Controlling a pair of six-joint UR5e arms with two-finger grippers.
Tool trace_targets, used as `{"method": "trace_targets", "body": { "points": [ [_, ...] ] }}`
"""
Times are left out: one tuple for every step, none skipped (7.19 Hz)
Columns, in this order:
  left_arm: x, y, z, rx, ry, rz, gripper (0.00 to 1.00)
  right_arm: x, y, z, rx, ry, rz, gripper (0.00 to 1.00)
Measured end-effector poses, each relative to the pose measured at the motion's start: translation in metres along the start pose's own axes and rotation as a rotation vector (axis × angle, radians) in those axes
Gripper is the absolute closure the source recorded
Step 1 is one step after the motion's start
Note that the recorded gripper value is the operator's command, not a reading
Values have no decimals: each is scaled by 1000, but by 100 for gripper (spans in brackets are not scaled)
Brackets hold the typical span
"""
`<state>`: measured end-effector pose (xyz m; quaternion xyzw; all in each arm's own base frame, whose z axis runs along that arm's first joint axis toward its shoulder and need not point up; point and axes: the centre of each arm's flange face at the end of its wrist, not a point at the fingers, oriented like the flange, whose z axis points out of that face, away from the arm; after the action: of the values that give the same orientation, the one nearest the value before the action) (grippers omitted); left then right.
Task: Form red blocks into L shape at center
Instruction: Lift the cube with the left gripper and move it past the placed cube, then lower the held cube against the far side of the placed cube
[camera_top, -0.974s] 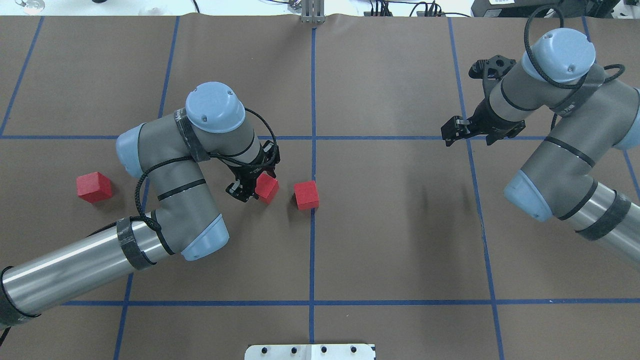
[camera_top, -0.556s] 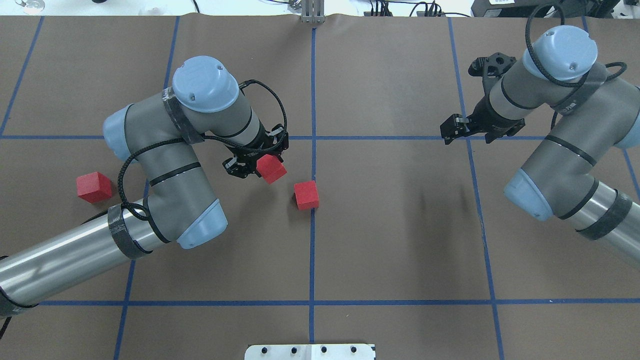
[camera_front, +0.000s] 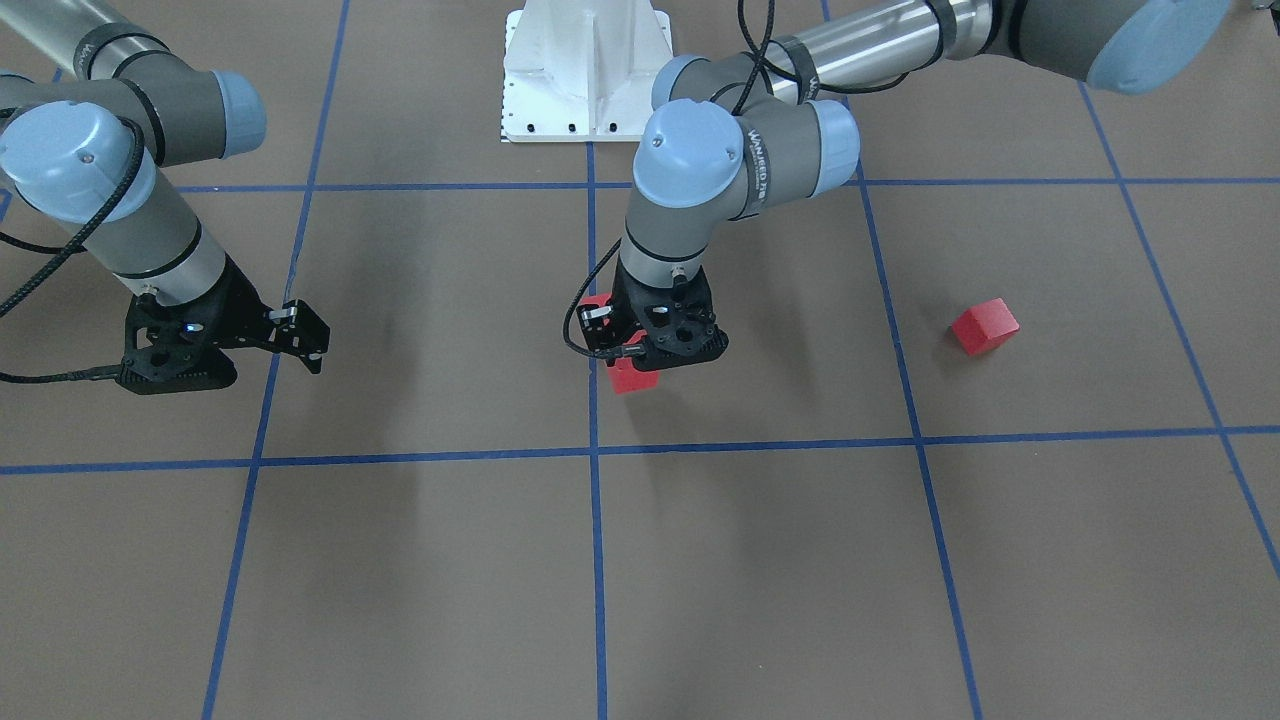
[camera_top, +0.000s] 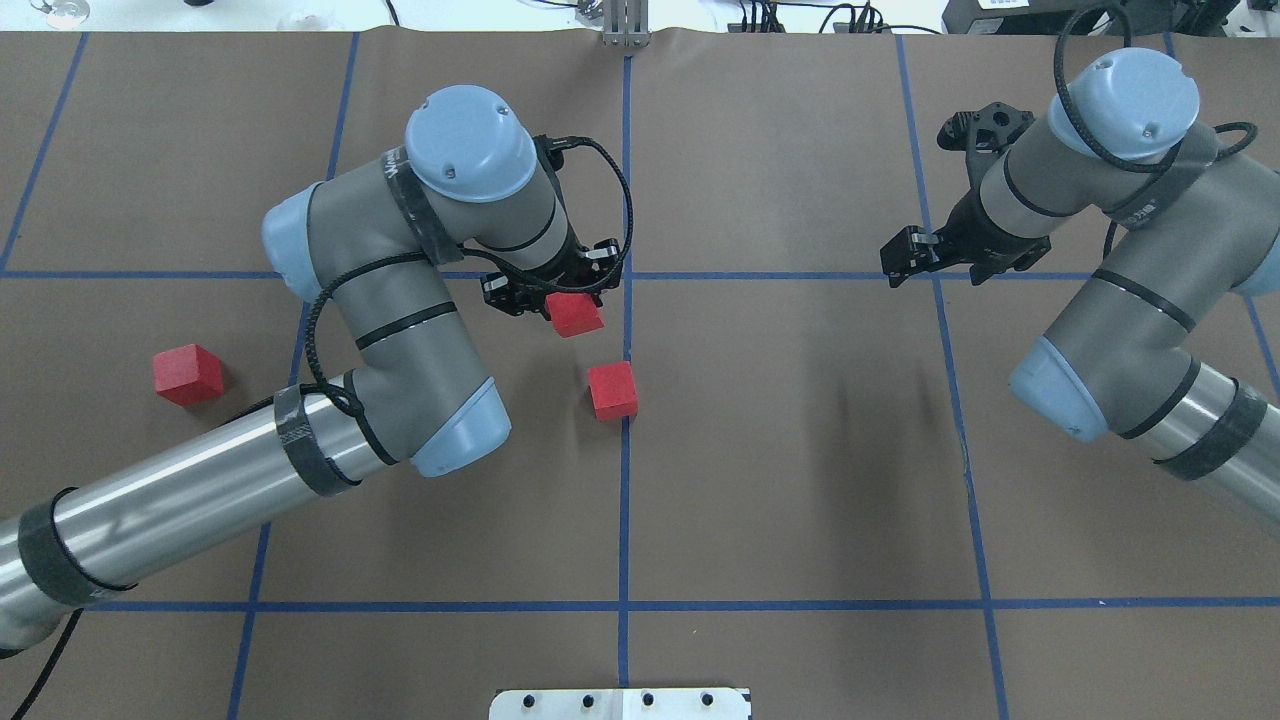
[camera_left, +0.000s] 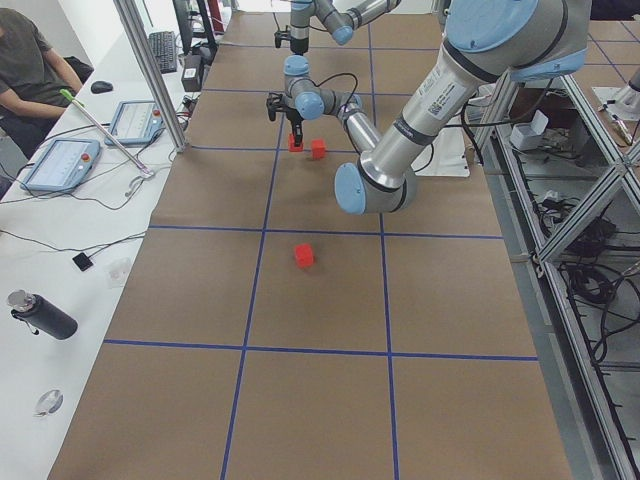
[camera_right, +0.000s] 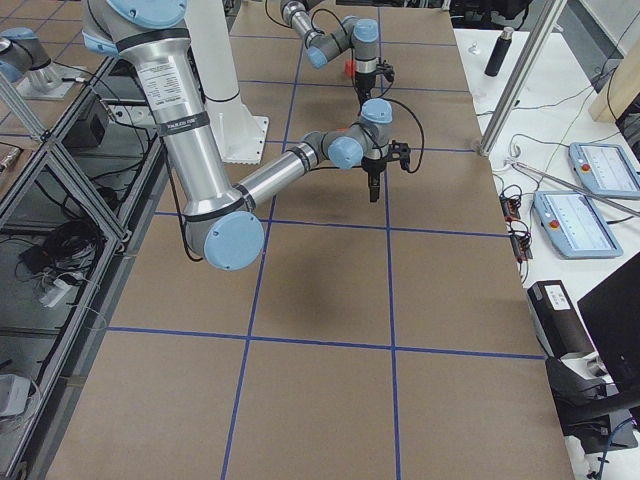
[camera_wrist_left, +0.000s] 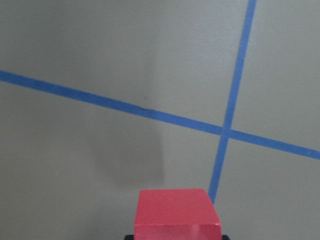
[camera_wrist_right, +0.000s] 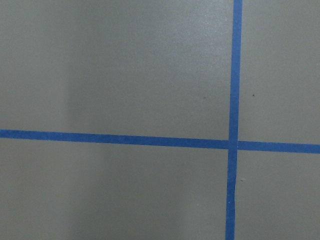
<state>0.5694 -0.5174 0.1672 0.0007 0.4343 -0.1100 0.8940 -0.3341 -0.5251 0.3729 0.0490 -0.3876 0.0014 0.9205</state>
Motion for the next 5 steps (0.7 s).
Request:
{"method": "trace_targets", "body": {
  "points": [
    [10,6,13,11,-23,10,100,0,0,1,-2,2,0,1],
    [17,14,21,10,-35,15,100,0,0,2,-3,2,0,1],
    [20,21,26,4,-40,18,100,0,0,3,-4,2,0,1],
    [22,26,29,0,-43,19,100,0,0,3,-5,3,1,1],
    [22,28,31,-4,-44,20,100,0,0,3,-5,3,1,1]
  ]
}}
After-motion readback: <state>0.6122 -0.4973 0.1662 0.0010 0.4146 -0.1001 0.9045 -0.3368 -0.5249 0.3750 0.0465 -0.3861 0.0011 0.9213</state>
